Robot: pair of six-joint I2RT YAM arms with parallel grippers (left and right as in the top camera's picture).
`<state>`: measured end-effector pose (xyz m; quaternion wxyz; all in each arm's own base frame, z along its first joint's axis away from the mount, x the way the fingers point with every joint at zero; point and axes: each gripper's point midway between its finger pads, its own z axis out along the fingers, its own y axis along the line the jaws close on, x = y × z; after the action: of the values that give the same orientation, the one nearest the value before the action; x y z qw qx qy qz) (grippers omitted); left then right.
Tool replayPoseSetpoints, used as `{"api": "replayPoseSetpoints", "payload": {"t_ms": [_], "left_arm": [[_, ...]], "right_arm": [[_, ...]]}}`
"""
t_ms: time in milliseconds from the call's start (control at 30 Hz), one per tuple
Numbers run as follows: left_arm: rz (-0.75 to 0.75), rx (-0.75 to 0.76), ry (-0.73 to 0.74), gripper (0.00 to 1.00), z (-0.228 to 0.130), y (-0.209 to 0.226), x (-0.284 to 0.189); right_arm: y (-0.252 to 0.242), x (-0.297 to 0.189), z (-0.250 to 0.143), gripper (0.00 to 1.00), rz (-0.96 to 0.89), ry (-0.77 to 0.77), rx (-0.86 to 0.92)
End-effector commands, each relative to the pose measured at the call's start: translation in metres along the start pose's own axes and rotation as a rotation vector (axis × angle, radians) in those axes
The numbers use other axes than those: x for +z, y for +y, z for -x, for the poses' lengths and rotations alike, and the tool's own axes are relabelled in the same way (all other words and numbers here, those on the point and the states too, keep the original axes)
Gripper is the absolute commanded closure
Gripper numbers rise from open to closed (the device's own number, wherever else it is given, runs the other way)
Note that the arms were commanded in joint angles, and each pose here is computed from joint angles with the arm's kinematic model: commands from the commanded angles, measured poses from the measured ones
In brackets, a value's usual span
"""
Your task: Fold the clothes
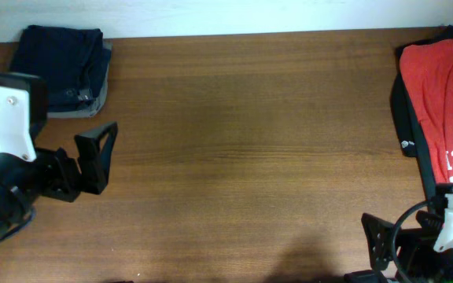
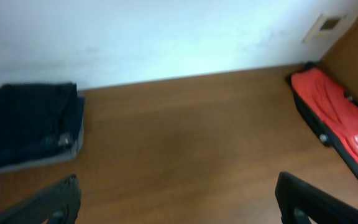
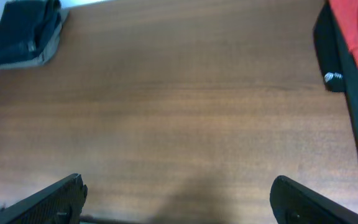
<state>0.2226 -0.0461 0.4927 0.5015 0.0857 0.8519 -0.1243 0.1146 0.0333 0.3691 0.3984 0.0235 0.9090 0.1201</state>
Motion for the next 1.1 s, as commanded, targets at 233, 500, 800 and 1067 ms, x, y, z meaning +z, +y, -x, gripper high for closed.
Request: {"api": "replayPoseSetpoints", "payload": {"t_ms": [233,500,800,1067], "left_arm": [[-0.006,0.001,-0.134,0.00,-0.076,0.008,0.037],[-0.110,-0.044,-0.187,0.00,-0.149,0.010,0.098],[-0.083,-0.118,-0.049,0.00,-0.203,0.030,0.149],[-0.082,-0.157,0.045,0.00,-0.220,0.037,0.169]], "right_arm": [[-0.007,0.002,0.012,0.01,-0.045,-0.047,0.007],[-0.009,0.002,0.012,0.01,-0.054,-0.048,0.007],[-0.017,0.001,0.013,0.01,-0.105,-0.058,0.008],[-0.018,0.001,0.013,0.01,-0.105,-0.055,0.009]]}}
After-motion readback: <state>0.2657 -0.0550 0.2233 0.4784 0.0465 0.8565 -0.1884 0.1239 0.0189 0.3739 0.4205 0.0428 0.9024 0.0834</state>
